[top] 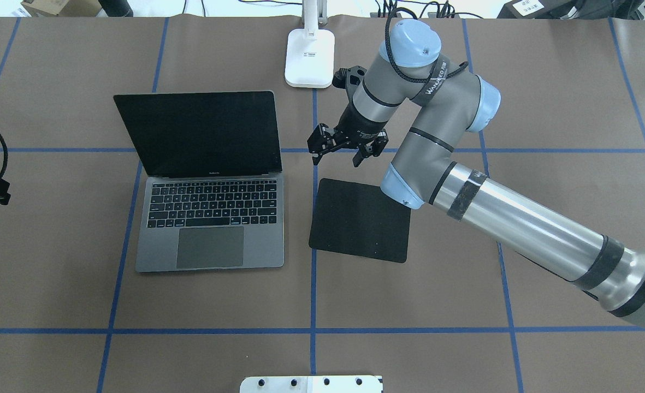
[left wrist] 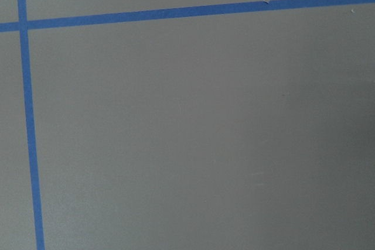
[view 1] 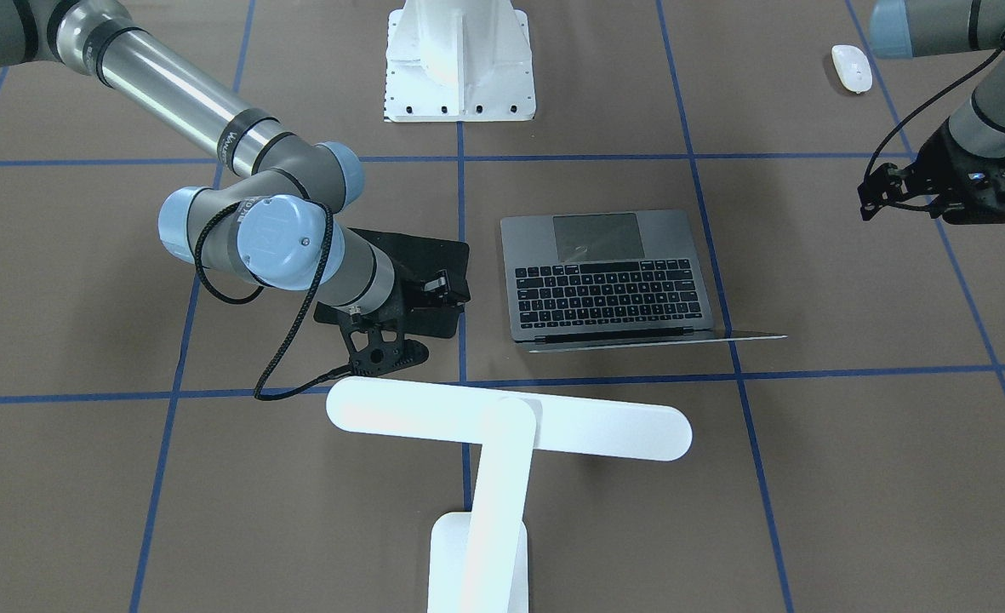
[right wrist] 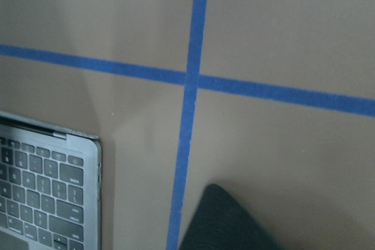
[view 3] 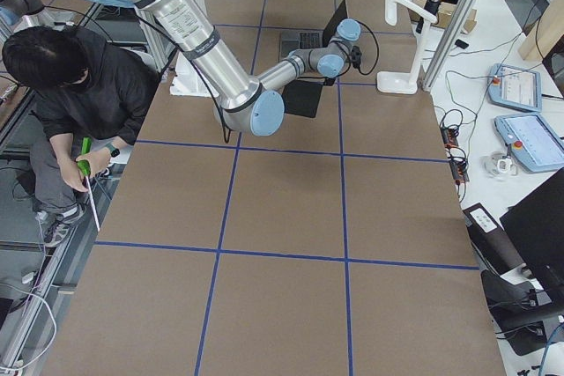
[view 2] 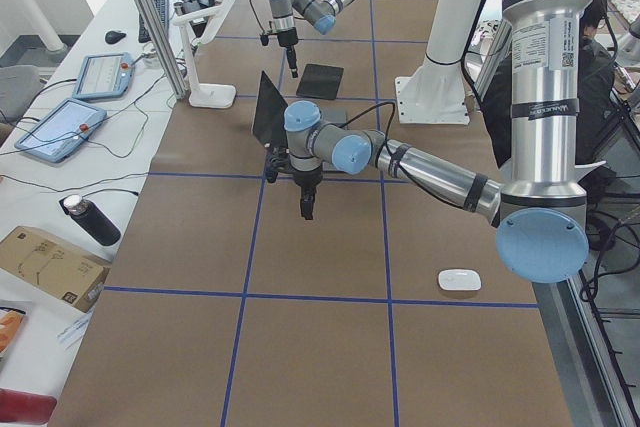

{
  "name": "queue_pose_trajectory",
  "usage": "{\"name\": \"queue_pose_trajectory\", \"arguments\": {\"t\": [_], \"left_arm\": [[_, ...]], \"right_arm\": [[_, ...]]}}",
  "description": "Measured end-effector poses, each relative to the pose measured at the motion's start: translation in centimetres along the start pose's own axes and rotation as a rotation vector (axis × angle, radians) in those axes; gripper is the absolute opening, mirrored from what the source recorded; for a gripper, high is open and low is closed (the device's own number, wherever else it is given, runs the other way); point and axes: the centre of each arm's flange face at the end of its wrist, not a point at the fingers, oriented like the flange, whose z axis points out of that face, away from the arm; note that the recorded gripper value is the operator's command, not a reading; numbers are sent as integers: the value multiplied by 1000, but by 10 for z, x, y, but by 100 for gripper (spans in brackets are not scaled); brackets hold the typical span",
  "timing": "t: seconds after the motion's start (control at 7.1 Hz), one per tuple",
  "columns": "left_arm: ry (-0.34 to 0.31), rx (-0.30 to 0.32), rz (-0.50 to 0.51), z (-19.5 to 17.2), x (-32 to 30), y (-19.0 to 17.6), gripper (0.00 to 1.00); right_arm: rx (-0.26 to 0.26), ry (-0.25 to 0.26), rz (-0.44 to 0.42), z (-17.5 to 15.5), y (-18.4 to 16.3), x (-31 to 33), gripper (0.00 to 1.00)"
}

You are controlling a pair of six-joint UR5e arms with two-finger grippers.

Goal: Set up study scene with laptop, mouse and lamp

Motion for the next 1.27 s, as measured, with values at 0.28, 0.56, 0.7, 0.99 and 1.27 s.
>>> {"name": "queue_pose_trajectory", "arguments": {"t": [0.28, 0.56, 0.7, 0.99, 1.27], "left_arm": [[2, 3, 2, 10, -6, -3, 100], [4, 5, 4, 12, -11, -2, 100], [3, 4, 1, 12, -19, 5, 100], [20, 31, 0, 23, -56, 46, 100], [68, 90, -81, 46, -109, 103, 100]], "right_arm": [[50, -1, 9, -13, -9, -20, 100], [82, 0, 32, -33, -18, -16, 100], [92, 10, 58, -47, -18, -5, 100], [90, 65, 143, -82, -8, 13, 100], [89, 109, 212, -114, 17, 43, 100]]}}
